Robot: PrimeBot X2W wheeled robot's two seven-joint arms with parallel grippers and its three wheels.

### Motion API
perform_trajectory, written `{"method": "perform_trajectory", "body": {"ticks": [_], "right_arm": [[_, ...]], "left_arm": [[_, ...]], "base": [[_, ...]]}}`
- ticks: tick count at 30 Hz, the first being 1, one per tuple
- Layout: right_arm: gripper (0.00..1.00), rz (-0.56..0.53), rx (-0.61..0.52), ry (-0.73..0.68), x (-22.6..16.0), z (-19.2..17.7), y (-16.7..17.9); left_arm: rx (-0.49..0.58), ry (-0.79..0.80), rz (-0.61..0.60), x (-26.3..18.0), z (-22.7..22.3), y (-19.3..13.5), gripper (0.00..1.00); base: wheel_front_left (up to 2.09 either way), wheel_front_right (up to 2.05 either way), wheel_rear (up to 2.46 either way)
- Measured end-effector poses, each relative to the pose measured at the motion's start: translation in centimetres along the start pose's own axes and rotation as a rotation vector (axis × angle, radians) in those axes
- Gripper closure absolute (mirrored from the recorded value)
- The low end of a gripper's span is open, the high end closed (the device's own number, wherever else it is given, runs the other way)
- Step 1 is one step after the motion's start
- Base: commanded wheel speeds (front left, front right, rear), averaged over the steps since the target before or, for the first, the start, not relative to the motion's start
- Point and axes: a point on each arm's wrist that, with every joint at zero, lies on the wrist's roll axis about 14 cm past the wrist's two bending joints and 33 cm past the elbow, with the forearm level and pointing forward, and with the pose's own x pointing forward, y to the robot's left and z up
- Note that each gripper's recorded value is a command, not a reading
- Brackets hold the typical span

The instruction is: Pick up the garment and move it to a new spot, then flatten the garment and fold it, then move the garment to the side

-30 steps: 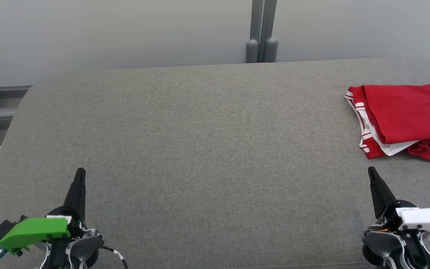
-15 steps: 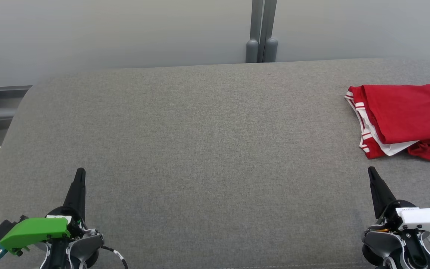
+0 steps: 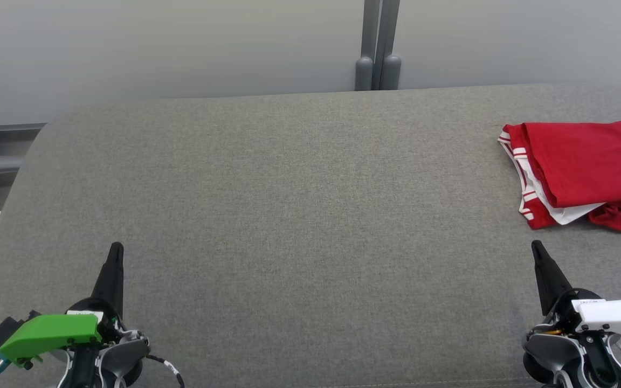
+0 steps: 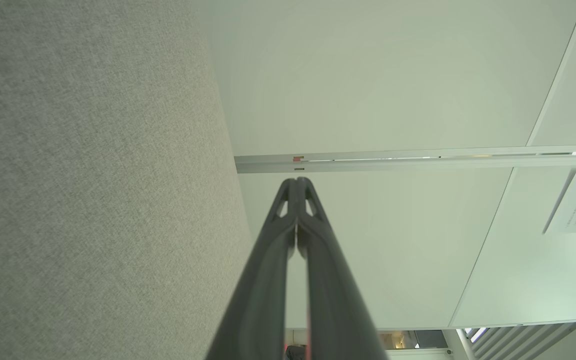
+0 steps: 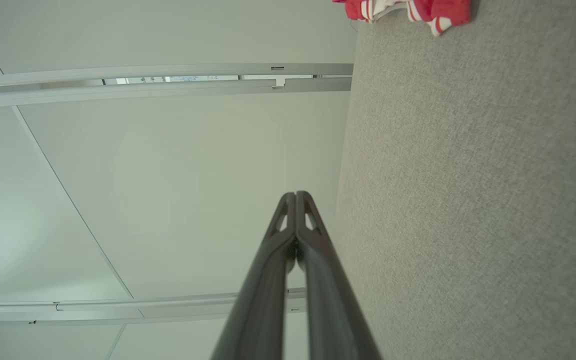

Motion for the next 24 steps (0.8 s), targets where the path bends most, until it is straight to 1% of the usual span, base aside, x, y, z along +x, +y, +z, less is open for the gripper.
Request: {"method": "perform_trajectory", "body": {"ticks": [24], "right_arm": [[1.00,0.000,0.000,0.000,0.00,0.00,0.00]], "left_arm": [[0.000,0.000,0.000,0.00,0.00,0.00,1.00]], "base": [[0.00,0.00,0.00]]}}
